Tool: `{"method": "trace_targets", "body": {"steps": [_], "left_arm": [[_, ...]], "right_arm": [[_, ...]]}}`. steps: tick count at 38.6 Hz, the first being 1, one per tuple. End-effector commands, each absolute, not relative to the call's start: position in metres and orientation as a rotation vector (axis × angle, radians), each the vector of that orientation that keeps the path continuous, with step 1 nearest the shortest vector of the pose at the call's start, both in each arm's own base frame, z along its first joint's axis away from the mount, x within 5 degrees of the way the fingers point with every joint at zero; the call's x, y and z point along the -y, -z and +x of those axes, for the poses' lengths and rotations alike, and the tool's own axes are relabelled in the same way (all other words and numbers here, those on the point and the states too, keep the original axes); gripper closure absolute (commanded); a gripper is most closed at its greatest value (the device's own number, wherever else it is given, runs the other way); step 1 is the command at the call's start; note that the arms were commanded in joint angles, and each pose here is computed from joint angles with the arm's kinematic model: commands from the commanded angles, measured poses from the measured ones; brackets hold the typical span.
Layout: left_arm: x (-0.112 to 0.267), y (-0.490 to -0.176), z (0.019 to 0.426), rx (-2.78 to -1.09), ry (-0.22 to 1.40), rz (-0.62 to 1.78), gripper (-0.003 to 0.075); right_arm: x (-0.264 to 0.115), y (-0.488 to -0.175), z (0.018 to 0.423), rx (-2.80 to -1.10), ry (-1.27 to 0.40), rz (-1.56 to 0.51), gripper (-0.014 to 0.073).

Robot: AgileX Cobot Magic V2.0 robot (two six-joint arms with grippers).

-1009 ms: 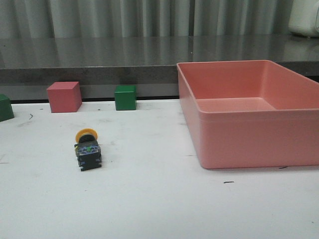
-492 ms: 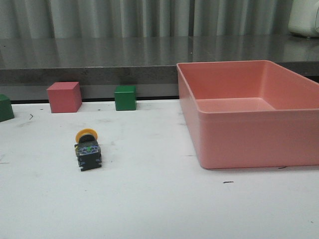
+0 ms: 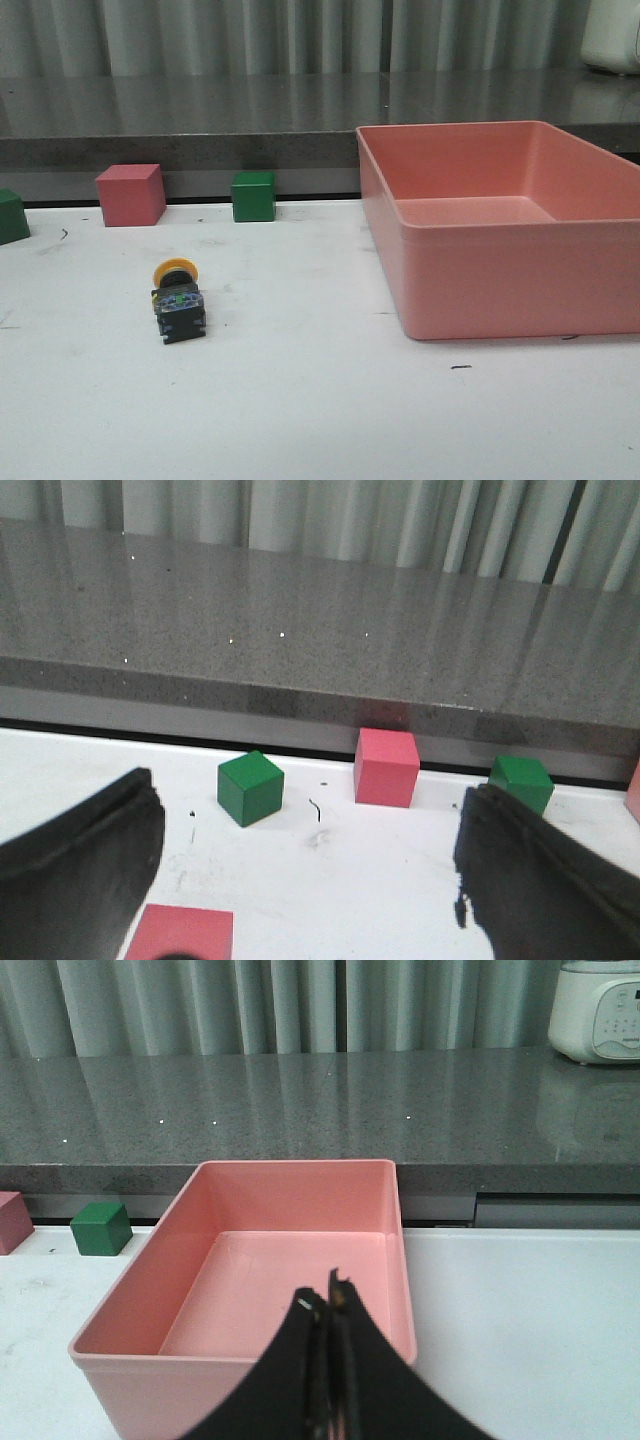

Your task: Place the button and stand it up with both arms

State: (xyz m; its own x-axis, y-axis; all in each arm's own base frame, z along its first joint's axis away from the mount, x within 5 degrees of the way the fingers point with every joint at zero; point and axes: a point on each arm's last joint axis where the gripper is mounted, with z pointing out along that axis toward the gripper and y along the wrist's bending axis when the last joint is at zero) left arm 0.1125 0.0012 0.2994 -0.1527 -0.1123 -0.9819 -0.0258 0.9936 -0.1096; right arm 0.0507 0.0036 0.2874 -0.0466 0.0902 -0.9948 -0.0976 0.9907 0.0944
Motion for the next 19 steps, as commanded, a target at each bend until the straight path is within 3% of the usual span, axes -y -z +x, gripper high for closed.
{"method": "trace_targets", "body": {"steps": [1,11,19], "left_arm": [[0.004,-0.317,0.130,-1.692,0.125,-0.090,0.0156],[0.044,-0.323,0.183,-1.881,0.265,0.101,0.0156],[0.084,-0.309,0.225,-2.104,0.322,0.235,0.0156]], "right_arm": [[-0.004,-0.301,0.050,-1.518,-0.142,-0.021,0.0665],[-0.004,-0.301,0.050,-1.518,-0.142,-0.021,0.0665],[-0.004,-0.301,0.050,-1.518,-0.142,-0.021,0.0665]]}}
